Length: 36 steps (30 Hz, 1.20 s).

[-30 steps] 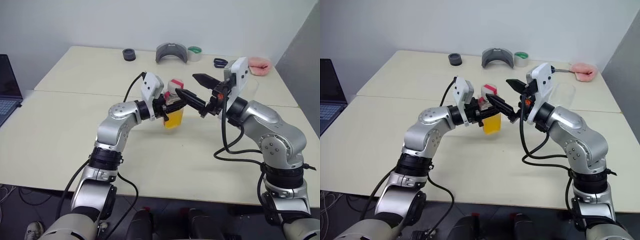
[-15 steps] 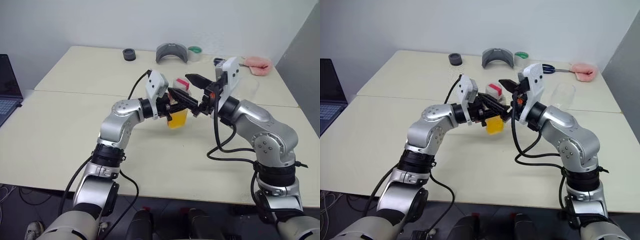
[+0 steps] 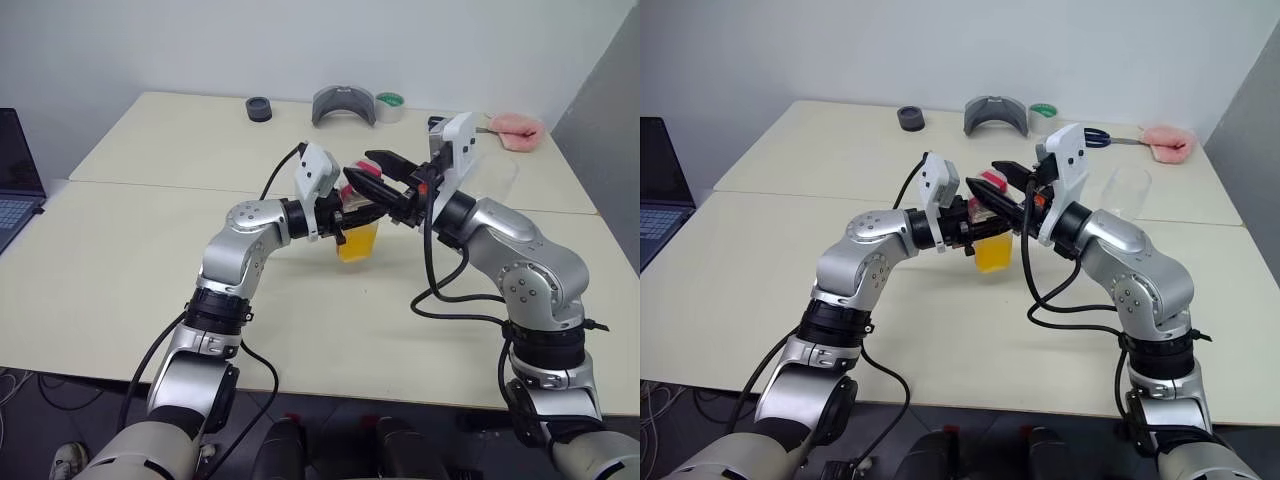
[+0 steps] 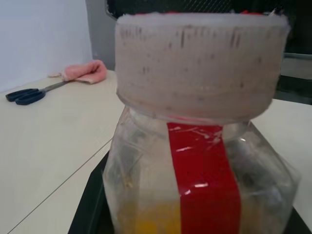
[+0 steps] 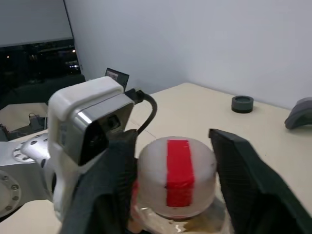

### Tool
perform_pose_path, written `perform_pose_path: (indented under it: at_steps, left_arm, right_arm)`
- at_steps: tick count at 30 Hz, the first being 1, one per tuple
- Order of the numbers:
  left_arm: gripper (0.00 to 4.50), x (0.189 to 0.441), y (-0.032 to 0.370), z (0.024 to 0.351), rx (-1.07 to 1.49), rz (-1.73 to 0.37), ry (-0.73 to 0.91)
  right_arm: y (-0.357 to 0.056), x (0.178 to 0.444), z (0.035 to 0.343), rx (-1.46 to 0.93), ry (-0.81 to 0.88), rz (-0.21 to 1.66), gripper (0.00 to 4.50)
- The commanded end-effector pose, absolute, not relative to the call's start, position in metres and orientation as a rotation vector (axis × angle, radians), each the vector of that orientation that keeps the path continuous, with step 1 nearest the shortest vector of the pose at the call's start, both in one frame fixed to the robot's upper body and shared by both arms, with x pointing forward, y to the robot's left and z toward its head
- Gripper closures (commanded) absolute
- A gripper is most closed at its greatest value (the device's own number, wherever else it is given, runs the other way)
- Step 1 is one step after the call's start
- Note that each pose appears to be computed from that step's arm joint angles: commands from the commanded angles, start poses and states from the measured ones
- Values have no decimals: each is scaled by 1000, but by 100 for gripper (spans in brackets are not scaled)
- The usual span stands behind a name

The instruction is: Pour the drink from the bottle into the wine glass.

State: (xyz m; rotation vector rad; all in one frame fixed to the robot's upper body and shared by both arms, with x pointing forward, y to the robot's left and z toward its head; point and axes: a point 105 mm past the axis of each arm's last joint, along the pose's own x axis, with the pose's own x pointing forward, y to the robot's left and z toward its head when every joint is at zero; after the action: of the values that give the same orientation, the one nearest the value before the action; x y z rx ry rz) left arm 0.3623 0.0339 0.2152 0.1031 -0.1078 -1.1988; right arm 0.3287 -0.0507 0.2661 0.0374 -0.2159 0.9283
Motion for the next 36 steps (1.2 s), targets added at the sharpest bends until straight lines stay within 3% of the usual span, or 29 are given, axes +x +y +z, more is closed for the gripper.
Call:
perform_pose_path:
  at_steps: [1, 8, 18, 23, 31, 36]
  left_arm:
    - [278, 356, 29, 244, 115, -1228, -200]
    - [278, 333, 25, 241, 139, -1337, -182]
    - [278, 258, 37, 254, 158, -1622, -173]
    - [278, 259, 43, 258, 202, -1649, -164]
    - [278, 273, 48, 251, 211, -1578, -159]
    - [278, 292, 48, 246, 217, -1489, -177]
  right_arm:
    - [-52, 325, 287, 17, -301, 959, 269]
    - [-52, 317, 293, -62, -298, 1094, 269]
    - [-38, 278, 295, -71, -199, 1565, 269]
    - [-37, 274, 291, -148, -167, 1664, 269]
    - [-64, 271, 292, -98, -127, 1540, 5]
    - [-76, 267, 295, -90, -171, 1355, 2]
